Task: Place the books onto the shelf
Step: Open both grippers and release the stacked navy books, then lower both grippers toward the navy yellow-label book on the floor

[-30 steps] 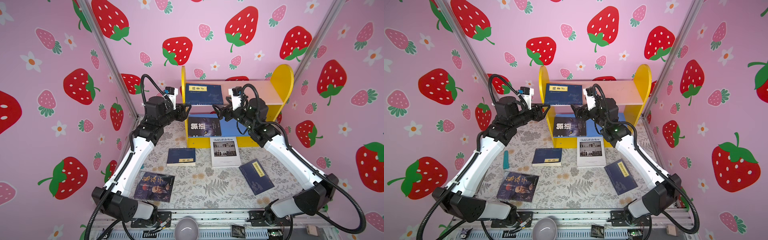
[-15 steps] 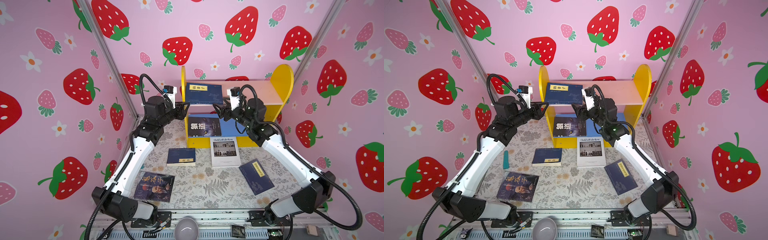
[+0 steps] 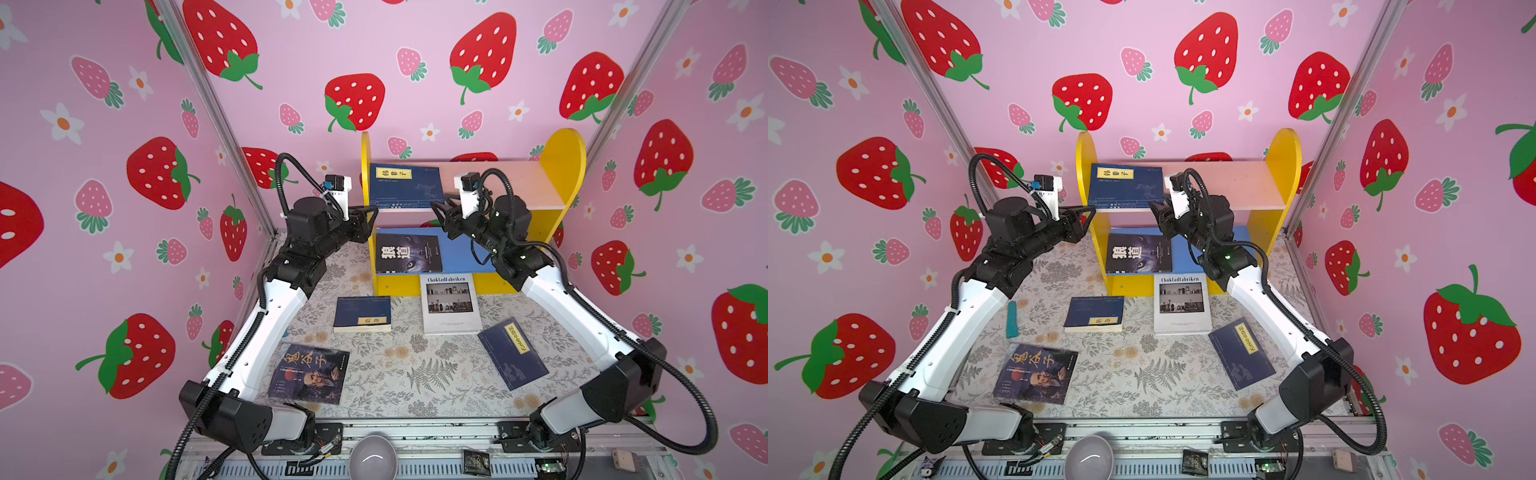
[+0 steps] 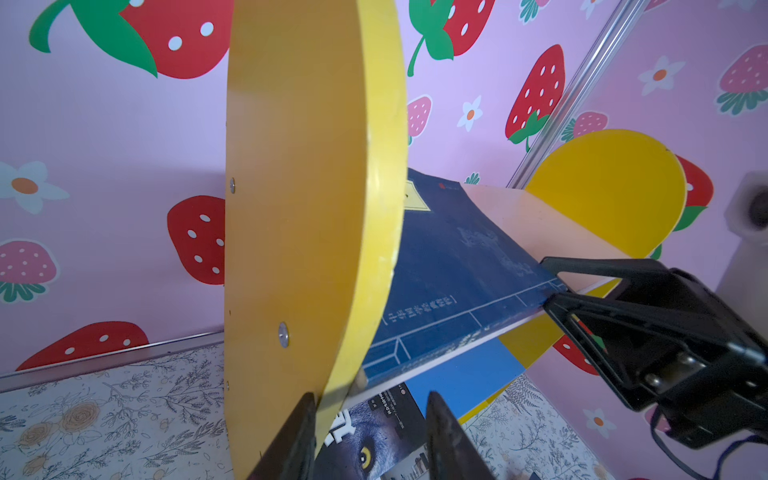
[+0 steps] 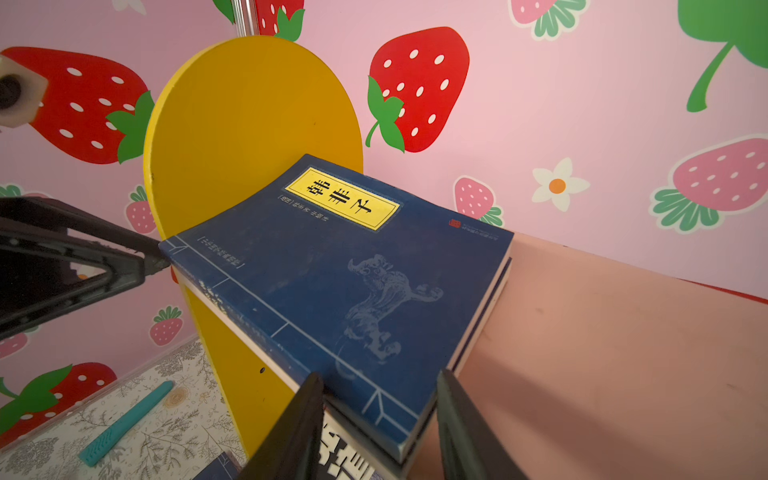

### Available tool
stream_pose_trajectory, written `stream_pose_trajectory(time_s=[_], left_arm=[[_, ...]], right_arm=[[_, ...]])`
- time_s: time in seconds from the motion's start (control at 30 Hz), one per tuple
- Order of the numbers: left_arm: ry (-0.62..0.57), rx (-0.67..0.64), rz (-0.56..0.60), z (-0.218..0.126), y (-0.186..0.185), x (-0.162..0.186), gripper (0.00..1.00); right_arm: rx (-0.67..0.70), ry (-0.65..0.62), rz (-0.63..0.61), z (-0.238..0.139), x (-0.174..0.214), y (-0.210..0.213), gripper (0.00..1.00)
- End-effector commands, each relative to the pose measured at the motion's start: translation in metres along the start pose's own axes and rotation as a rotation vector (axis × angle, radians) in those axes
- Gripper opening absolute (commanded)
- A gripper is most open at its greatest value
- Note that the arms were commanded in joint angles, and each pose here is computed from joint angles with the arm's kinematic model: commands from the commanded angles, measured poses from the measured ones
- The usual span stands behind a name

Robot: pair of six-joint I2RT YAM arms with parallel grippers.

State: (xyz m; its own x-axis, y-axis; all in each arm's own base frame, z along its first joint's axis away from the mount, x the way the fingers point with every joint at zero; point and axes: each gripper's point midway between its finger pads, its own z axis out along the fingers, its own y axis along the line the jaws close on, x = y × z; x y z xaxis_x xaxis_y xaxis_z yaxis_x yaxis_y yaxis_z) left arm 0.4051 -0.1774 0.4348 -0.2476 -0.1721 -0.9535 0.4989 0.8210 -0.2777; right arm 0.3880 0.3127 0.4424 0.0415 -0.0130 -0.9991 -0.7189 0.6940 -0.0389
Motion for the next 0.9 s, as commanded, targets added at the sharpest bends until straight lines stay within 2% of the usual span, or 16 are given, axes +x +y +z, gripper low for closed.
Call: stream_pose_trajectory(time_s=[0.0, 0.1, 0.2, 0.3, 0.4, 0.47, 0.6, 0.77, 0.87], left_arm=[[-0.057, 0.007, 0.021, -0.012, -0.009, -0.016, 0.44], [-0.069, -0.019, 0.02, -0.018, -0.006, -0.018, 0.43], [-0.077, -0.043, 0.018, -0.026, -0.003, -0.019, 0.44], [-0.074, -0.098, 0.0, -0.038, 0.004, -0.015, 0.5], [-0.027, -0.264, -0.073, -0.054, 0.033, 0.007, 0.56], [0.068, -0.397, -0.162, -0.063, 0.061, 0.047, 0.61], [0.25, -0.574, -0.332, -0.082, 0.101, 0.141, 0.7], [0.412, -0.717, -0.529, -0.106, 0.132, 0.237, 0.75], [0.433, -0.692, -0.635, -0.105, 0.139, 0.269, 0.76]], right_arm=[[-0.086, -0.002, -0.015, 0.008, 0.002, 0.019, 0.43], [-0.091, 0.009, -0.011, 0.006, 0.009, 0.02, 0.44], [-0.08, 0.007, -0.013, 0.001, 0.008, 0.02, 0.55], [-0.058, -0.01, -0.021, -0.01, -0.002, 0.018, 0.59], [-0.018, -0.028, -0.008, -0.032, -0.016, 0.014, 0.68], [0.028, -0.024, 0.021, -0.049, -0.016, 0.009, 0.78], [0.118, 0.026, 0.106, -0.081, 0.002, 0.0, 0.84], [0.139, 0.179, 0.294, -0.101, 0.073, 0.01, 0.84], [0.127, 0.265, 0.401, -0.106, 0.125, 0.023, 0.84]])
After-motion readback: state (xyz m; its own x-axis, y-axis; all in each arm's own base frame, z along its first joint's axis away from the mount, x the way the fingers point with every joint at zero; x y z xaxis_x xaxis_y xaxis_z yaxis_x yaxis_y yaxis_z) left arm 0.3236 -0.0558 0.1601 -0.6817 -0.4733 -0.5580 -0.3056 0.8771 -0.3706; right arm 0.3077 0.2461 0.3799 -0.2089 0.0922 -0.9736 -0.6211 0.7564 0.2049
